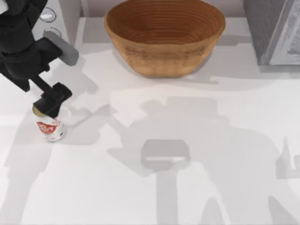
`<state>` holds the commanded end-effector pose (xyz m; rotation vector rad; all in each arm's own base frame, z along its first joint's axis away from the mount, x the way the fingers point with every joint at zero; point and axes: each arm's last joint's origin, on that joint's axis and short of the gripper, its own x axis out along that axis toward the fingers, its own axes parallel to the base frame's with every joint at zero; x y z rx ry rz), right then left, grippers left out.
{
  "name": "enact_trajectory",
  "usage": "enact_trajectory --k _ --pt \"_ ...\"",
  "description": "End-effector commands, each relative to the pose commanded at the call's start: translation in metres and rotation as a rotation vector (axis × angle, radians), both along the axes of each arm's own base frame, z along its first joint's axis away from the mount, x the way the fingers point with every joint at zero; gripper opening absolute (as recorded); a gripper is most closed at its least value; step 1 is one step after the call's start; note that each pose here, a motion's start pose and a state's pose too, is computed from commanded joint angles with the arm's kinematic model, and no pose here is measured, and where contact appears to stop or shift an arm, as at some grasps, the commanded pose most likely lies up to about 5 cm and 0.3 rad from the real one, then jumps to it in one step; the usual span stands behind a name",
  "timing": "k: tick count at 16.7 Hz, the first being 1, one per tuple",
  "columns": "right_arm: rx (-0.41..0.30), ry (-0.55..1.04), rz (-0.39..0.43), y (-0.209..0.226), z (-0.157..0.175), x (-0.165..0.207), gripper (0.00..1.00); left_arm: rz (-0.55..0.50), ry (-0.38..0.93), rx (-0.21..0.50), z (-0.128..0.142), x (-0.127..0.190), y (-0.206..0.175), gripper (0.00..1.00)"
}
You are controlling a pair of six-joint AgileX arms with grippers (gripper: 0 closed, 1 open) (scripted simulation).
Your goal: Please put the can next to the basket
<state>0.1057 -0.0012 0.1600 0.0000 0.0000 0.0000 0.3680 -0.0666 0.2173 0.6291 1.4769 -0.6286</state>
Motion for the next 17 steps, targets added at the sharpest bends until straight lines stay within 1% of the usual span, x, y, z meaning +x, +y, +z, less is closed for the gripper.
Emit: enact_trajectory --k 5,7,12,13,17 --pt "0.000 0.000 0.000 0.000 0.000 0.000 1.00 0.005 -0.001 0.000 -0.001 0.000 0.002 1.00" --pt "0.000 0.000 0.000 0.000 0.000 0.000 1.00 0.000 0.002 0.000 -0.012 0.000 0.001 1.00" --pt "0.000 0.000 0.000 0.000 0.000 0.000 1.00 0.000 -0.003 -0.001 -0.055 0.001 0.000 1.00" --pt "0.000 0.000 0.000 0.000 0.000 0.000 1.00 0.000 -0.001 0.000 -0.059 0.000 0.000 1.00" --pt "0.000 0.000 0.000 0.000 0.000 0.000 1.00 0.000 0.000 0.000 -0.060 0.000 0.000 1.00"
